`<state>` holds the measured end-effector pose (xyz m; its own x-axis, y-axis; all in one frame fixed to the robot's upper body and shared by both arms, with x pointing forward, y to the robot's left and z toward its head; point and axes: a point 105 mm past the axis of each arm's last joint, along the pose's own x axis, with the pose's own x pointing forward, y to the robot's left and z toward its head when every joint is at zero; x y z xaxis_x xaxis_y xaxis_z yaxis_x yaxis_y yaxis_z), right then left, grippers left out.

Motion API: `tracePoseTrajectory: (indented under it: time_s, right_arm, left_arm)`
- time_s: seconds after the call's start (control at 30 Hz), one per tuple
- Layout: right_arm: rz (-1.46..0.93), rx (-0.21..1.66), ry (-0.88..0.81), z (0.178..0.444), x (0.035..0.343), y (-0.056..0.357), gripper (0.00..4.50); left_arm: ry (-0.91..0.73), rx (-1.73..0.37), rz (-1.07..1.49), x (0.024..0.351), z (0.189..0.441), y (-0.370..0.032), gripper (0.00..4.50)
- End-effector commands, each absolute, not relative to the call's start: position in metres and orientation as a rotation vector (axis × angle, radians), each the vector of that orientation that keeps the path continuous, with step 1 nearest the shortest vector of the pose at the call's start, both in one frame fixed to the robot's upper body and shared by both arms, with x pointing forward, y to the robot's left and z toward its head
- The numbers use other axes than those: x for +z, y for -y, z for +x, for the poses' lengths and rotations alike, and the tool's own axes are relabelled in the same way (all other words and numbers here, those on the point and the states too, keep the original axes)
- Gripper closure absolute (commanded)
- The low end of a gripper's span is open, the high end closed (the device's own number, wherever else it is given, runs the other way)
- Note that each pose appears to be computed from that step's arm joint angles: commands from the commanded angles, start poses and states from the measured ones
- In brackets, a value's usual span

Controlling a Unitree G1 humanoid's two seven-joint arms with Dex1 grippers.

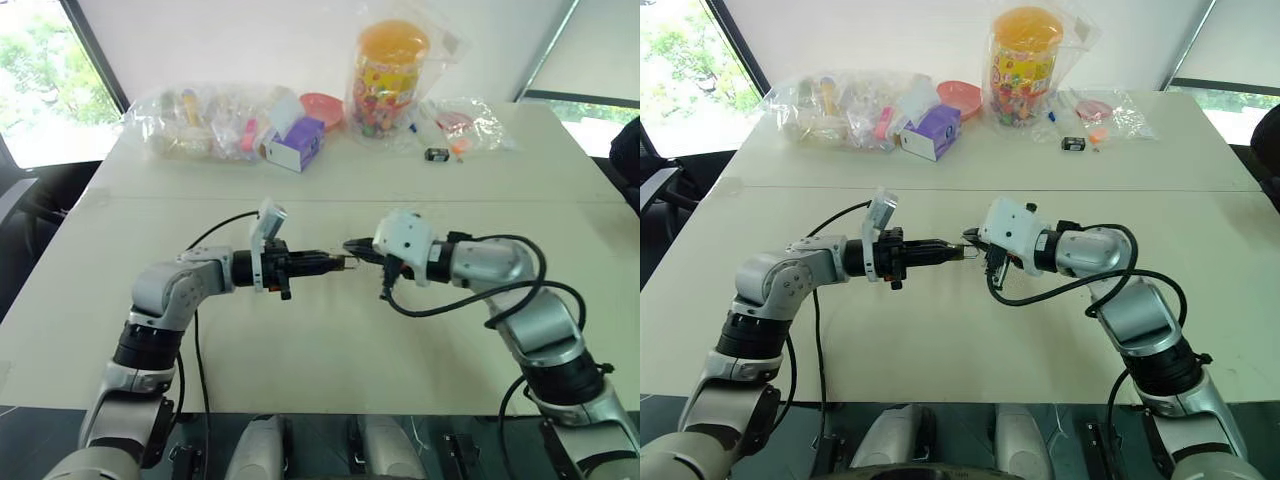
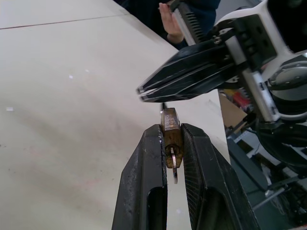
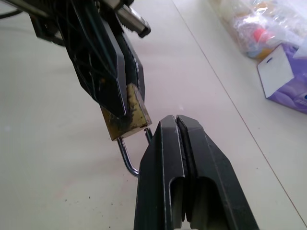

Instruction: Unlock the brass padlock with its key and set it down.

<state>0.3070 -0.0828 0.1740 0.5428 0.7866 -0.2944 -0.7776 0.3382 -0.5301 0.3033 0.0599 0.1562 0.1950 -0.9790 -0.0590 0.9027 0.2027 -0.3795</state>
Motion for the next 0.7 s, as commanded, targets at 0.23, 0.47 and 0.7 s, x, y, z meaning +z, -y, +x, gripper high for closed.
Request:
tracePoseTrajectory:
  time_s: [0.23, 0.47, 0.7]
  right_arm:
    - [-0.757, 1.021, -0.039, 0.301, 0.142, 0.090, 4.47]
    - [-0.769, 0.937, -0.116, 0.287, 0.137, 0.124, 4.47]
    - [-0.725, 0.845, -0.138, 0.260, 0.150, 0.137, 4.47]
  left_arm:
    - [-0.222, -1.369, -0.274, 0.181, 0.303, -0.057, 4.50]
    - [-0.259, -1.333, -0.237, 0.158, 0.308, -0.048, 4.50]
    - [-0.267, -1.234, -0.205, 0.125, 0.340, -0.012, 4.50]
